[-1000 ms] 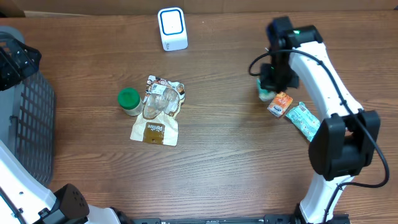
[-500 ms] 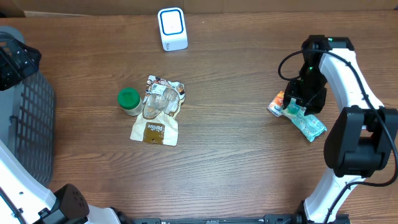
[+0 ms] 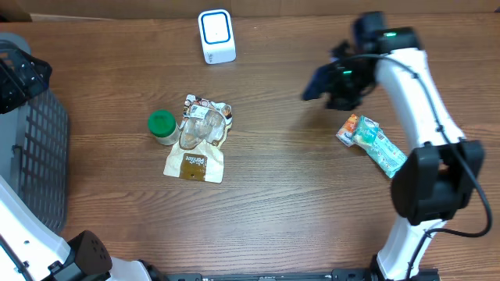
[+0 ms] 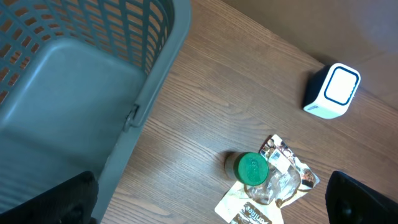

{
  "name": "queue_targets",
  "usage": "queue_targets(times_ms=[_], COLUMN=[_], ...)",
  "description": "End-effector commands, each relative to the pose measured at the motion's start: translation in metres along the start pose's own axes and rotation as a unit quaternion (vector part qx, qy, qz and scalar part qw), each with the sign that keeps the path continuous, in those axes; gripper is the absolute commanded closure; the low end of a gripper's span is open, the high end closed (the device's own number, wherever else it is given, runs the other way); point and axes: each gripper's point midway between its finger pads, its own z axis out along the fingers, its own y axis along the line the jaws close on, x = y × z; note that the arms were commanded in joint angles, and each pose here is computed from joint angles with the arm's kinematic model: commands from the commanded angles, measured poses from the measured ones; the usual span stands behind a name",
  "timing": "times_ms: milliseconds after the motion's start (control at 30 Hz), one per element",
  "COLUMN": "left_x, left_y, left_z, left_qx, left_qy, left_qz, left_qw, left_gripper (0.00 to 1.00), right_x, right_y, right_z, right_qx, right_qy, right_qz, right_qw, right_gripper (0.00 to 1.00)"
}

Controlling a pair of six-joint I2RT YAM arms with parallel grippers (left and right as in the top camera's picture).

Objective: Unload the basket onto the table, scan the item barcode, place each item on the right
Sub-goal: 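Move the right gripper to the pile and grasp the bread bag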

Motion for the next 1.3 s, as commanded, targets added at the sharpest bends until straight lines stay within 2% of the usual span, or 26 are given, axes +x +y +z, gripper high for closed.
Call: queue_targets(times_ms=[0,233,467,600,800,967,1267], left_x=[-0.003,-0.003,-0.003,-0.003,-0.003,-0.003,-0.003], left_y=[-0.003,-0.003,-0.003,-0.003,-0.003,-0.003,-0.003], left_z=[-0.007,-0.007,-0.007,-0.007,-0.007,-0.007,-0.007], left_qx=[0.005,0.005,0.005,0.005,0.005,0.005,0.005], left_qy=[-0.011,-0.011,-0.012,-0.012,-0.012,-0.012,-0.011], left_qz=[0.014,0.014,0.014,0.014,0.014,0.014,0.014], left_qw=[1.000,1.000,1.000,1.000,1.000,1.000,1.000], left_gripper=[0.00,0.00,0.00,0.00,0.00,0.00,0.01], right_x=[0.024,0.071,0.108,0.121,0.128,0.121,0.109], right_y=[0.053,0.096,0.106,0.113,0.113,0.112,0.130], right_z=[0.026,0.101,0.149,0.172,0.199,0.209,0.237], right_qx=[-0.031,-0.015,-0.021,-0.062,-0.104,-0.125,-0.177], right_qy=[0.023,0.045,0.064,0.072,0.053,0.028,0.011], right_qz=[-0.053,-0.064,-0.050,-0.030,0.012,0.033,0.052], right_qw=[0.998,0.997,0.996,0.995,0.993,0.991,0.983], right_gripper=[0.32,0.32,0.29,0.29,0.29,0.23,0.23])
